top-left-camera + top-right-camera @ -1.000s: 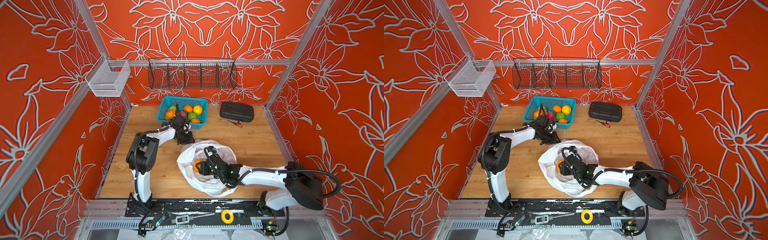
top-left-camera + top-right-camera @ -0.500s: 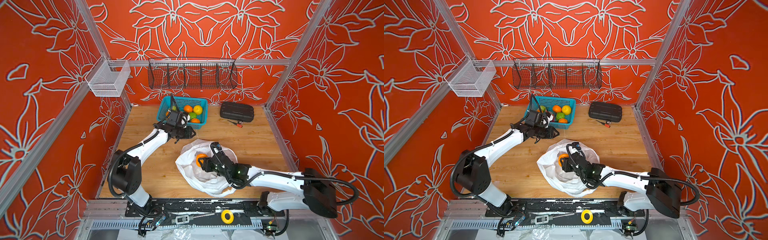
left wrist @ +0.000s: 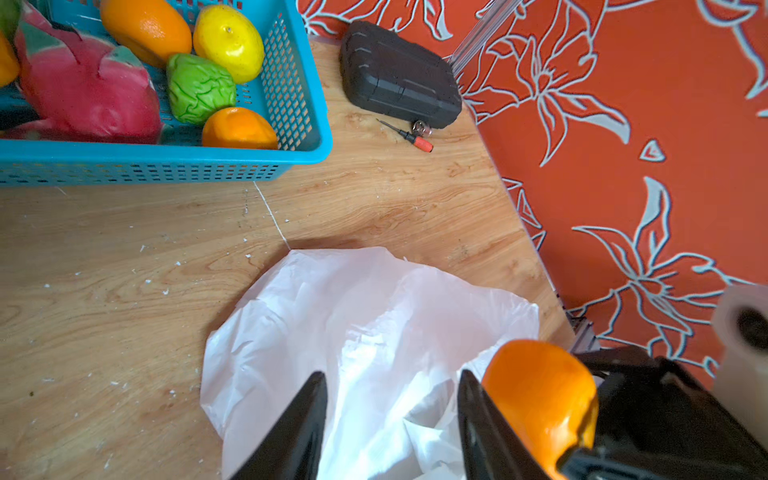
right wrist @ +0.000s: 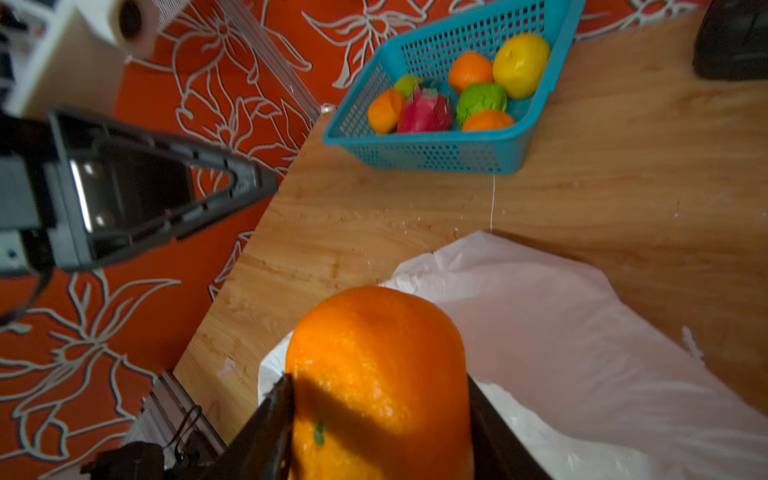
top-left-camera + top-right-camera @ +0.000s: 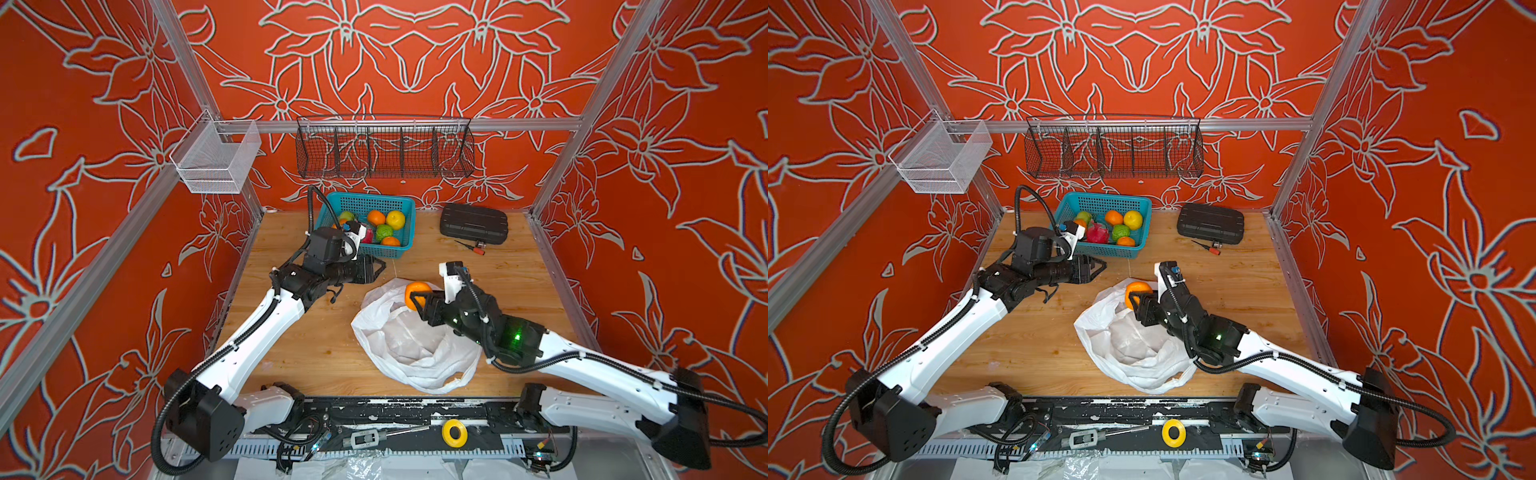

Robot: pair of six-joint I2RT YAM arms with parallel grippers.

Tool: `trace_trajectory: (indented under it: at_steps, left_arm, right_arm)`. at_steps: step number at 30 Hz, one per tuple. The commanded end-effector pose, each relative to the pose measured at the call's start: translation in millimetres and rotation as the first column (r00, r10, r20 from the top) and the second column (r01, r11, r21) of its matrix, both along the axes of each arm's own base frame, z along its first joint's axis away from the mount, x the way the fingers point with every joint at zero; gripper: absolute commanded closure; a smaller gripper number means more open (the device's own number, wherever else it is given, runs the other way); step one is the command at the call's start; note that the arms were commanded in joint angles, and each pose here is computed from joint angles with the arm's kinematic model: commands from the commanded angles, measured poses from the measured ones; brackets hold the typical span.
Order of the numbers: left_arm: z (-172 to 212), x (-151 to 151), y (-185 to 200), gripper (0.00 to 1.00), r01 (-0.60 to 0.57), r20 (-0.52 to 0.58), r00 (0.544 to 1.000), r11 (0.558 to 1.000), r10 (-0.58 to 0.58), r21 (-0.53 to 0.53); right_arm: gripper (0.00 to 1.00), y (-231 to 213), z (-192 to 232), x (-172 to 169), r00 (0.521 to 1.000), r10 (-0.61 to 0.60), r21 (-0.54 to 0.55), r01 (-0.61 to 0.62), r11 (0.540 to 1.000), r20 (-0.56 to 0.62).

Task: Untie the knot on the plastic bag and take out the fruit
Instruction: 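Lift the orange out toward the left gripper while left releases the bag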

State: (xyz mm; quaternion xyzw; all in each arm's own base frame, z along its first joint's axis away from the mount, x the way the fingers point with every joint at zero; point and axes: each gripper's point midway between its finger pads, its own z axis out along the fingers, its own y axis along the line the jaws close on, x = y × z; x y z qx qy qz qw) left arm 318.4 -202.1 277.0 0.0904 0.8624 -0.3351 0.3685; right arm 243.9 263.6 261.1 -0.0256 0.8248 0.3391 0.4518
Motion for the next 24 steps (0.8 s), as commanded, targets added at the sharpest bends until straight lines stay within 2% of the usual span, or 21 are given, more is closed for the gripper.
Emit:
trace_trajectory:
  at_steps: [1,4,7,10,12,15,17,20,23,24]
  left_arm:
    - [22.4,-1.7,-5.8,0.36,0.050,0.104,0.993,0.999,-0.049,-0.011]
    - [35.8,-4.4,-11.0,0.24,0.107,0.194,0.975,0.994,-0.111,0.032]
    - [47.5,-10.4,-18.9,0.16,0.184,0.321,0.924,0.977,-0.208,0.105]
    - [61.2,-19.3,-29.3,0.08,0.251,0.463,0.830,0.949,-0.312,0.191]
    - [66.2,-24.0,-38.4,0.02,0.288,0.540,0.747,0.921,-0.387,0.262]
    - [66.7,-23.6,-49.1,0.00,0.332,0.577,0.663,0.878,-0.477,0.344]
    - [72.2,-15.0,-53.5,0.00,0.332,0.582,0.637,0.861,-0.505,0.384]
    - [82.0,1.0,-52.5,0.02,0.279,0.592,0.627,0.856,-0.506,0.436]
    - [80.3,15.1,-52.8,0.02,0.233,0.608,0.588,0.831,-0.534,0.505]
    - [82.2,17.8,-53.3,0.02,0.230,0.606,0.590,0.831,-0.533,0.507]
  right_arm:
    - [0.57,-12.9,17.4,9.0,0.999,0.015,-0.009,-0.015,1.000,-0.030]
    - [0.57,-19.9,29.2,24.5,0.996,0.022,0.025,-0.020,0.999,-0.085]
    - [0.57,-19.1,36.8,37.6,0.988,0.060,0.034,-0.056,0.998,-0.144]
    - [0.57,-15.9,42.5,50.4,0.975,0.097,0.062,-0.086,0.994,-0.199]
    - [0.57,-15.1,48.8,61.1,0.973,0.115,0.086,-0.100,0.991,-0.201]
    - [0.57,-13.4,57.7,79.0,0.973,0.153,0.093,-0.139,0.986,-0.170]
    - [0.57,-17.3,57.0,94.7,0.971,0.157,0.079,-0.145,0.986,-0.179]
    - [0.57,-27.5,54.1,117.4,0.970,0.115,0.069,-0.102,0.992,-0.216]
    - [0.57,-24.2,66.4,124.5,0.976,0.125,0.083,-0.111,0.990,-0.180]
    - [0.57,-23.3,69.3,125.1,0.976,0.127,0.092,-0.112,0.989,-0.177]
